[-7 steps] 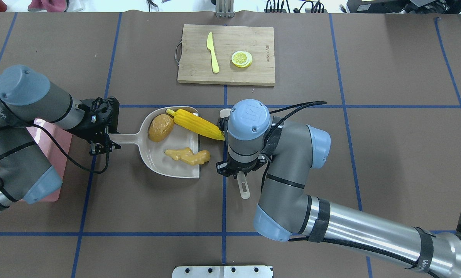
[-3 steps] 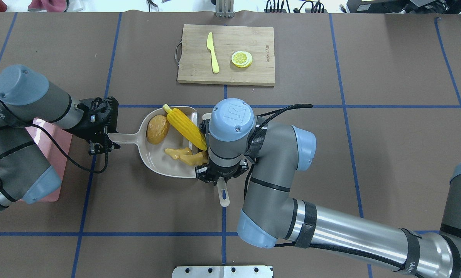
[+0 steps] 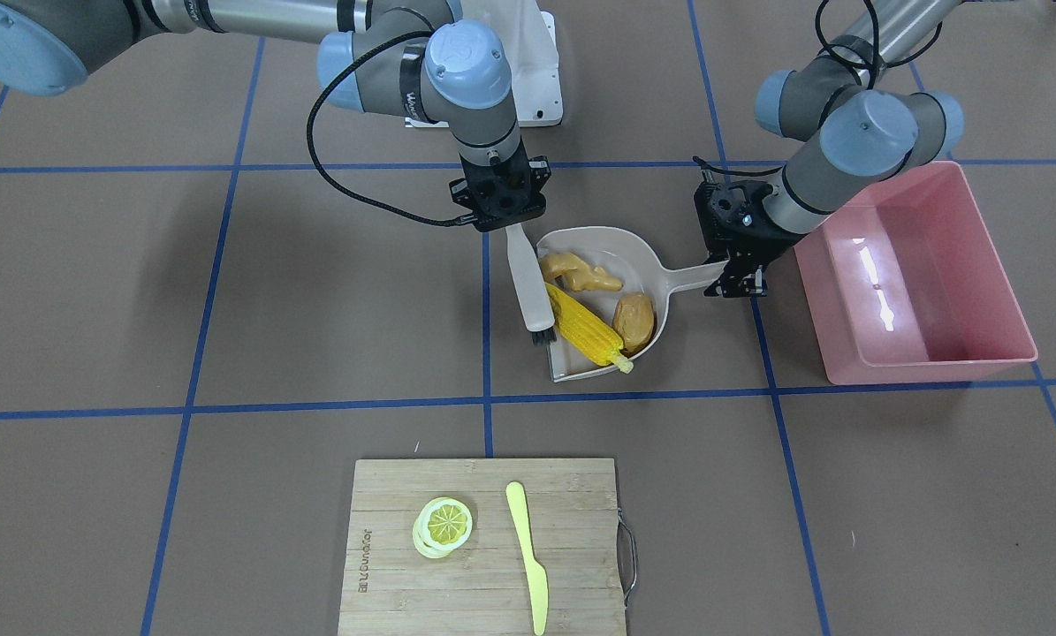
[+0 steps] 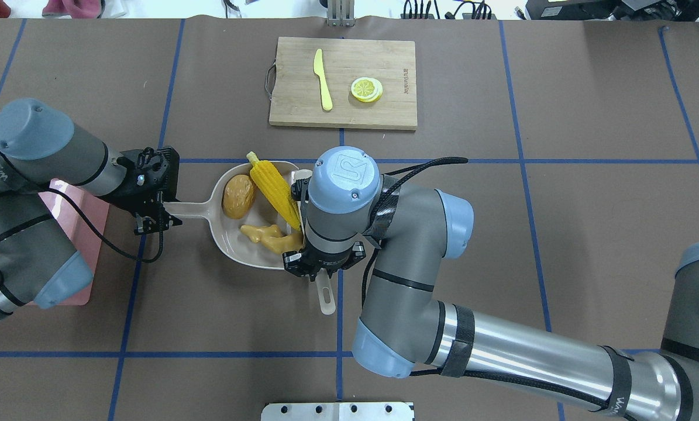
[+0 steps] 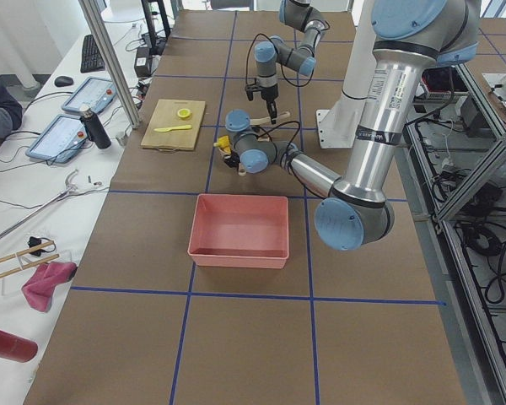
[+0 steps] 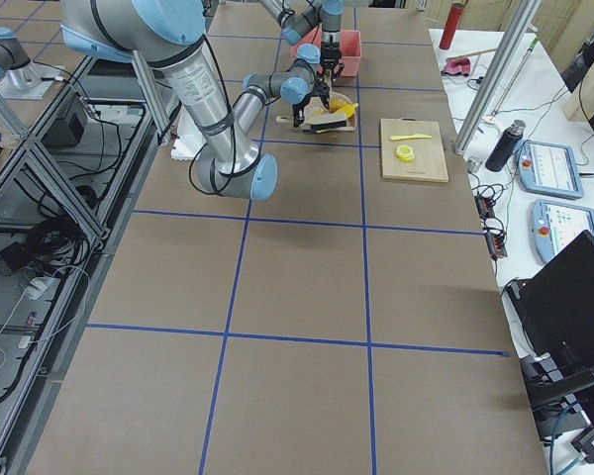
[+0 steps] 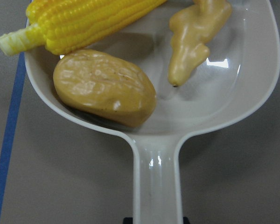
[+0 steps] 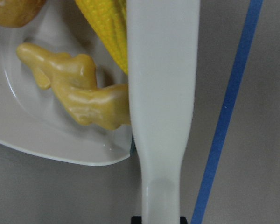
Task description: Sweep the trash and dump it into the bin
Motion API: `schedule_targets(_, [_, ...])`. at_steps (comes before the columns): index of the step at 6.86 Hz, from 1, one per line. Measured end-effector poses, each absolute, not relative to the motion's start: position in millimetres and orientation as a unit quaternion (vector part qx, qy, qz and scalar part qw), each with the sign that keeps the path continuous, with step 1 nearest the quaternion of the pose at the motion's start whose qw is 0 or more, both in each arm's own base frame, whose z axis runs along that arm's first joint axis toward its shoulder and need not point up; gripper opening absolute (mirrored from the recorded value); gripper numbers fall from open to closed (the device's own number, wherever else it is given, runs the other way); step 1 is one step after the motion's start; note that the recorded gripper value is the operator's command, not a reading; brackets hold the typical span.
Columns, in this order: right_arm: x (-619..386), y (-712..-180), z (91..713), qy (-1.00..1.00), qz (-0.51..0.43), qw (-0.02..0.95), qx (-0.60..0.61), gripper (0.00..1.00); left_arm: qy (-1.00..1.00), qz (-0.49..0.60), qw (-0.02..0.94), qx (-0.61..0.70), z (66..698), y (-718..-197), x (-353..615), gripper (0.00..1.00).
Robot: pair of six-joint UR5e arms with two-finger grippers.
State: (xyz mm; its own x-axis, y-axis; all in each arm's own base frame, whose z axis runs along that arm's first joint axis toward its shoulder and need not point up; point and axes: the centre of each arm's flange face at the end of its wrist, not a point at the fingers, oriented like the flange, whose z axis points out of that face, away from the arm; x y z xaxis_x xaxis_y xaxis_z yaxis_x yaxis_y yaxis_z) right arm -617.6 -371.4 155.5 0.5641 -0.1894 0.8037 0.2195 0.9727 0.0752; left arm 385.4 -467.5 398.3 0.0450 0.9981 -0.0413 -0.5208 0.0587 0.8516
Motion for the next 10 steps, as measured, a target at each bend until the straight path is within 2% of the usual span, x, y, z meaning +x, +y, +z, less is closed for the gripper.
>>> schedule_targets(6, [-629.1, -378.9, 179.3, -0.444, -0.121, 0.888, -0.019, 0.0, 0.351, 0.594, 0.64, 0.339, 399.3, -467.5, 384.8, 0.36])
schedule_targets(10, [-628.1, -377.5, 161.8, -0.484, -0.113, 0.868, -0.013, 0.0, 0.352, 0.593, 0.64, 0.34, 397.4, -467.0, 384.2, 0.36])
